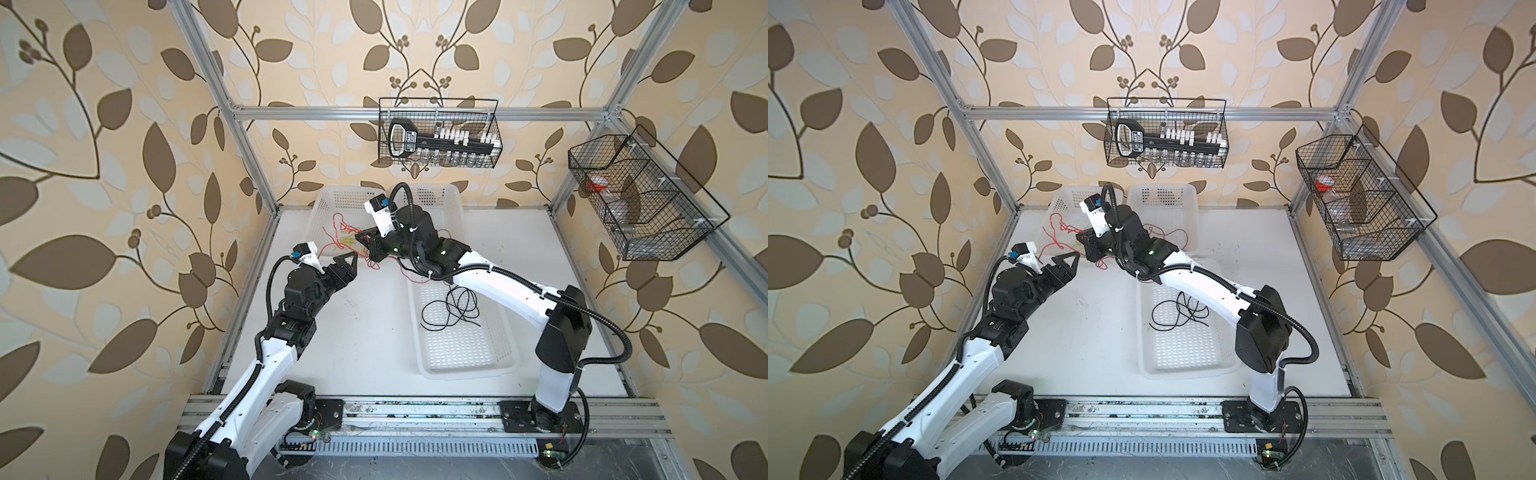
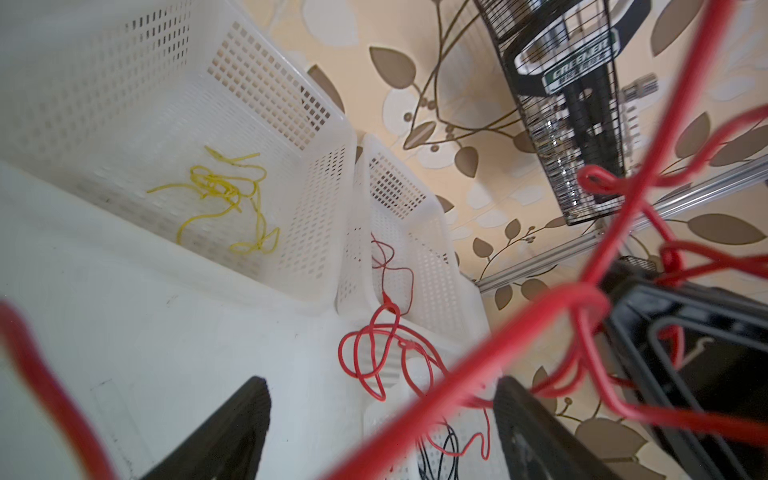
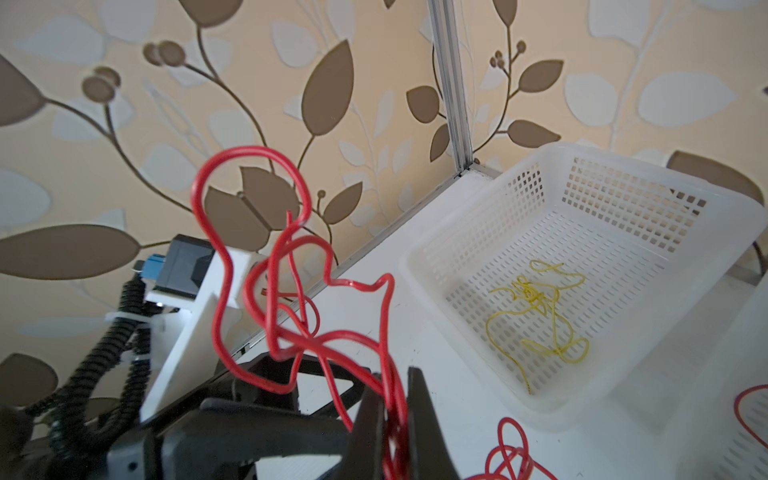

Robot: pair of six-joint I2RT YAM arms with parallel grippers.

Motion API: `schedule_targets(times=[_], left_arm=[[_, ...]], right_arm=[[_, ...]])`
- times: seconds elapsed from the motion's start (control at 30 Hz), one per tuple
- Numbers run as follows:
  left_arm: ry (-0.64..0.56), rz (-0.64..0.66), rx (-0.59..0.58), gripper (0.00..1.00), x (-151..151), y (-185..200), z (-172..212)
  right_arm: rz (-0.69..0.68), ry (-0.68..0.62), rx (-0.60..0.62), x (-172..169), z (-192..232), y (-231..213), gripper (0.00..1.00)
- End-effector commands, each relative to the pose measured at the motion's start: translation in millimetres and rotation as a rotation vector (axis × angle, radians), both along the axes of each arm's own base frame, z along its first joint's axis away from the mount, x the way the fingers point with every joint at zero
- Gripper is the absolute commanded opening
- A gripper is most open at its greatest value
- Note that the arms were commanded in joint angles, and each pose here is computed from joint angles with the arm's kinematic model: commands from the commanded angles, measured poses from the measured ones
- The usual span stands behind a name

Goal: Untangle the cables

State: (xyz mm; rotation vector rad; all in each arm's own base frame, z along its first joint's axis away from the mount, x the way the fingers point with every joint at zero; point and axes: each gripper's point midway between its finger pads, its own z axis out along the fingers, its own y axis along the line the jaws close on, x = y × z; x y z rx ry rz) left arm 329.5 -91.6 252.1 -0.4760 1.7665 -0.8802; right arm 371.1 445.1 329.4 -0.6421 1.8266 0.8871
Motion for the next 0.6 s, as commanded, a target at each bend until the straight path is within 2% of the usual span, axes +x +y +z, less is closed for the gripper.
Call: schedule_targets(times=[0.0, 0.2, 0.4, 0.57], left_arm=[[-0.145, -0.005, -0.052, 0.84, 5.6, -4.1, 36.2], [-0.153, -0.069, -0.076, 0.79, 4.3, -15.8, 37.8], [-0.200, -0.160, -0.079, 0.79, -12.4, -28.3, 49.9], [-0.200, -0.188, -0.032, 0.81, -20.1, -32.2, 55.4]], right_arm=[[0.029, -0.018, 0.053, -11.1, 20.6, -2.2, 0.00], [0.008, -0.018, 0.058, -4.7, 21.6, -6.8, 0.00], [-0.025, -0.023, 0.061, 12.3, 23.1, -13.2, 0.00], [-0.033, -0.023, 0.058, 19.5, 22.8, -14.0, 0.00]])
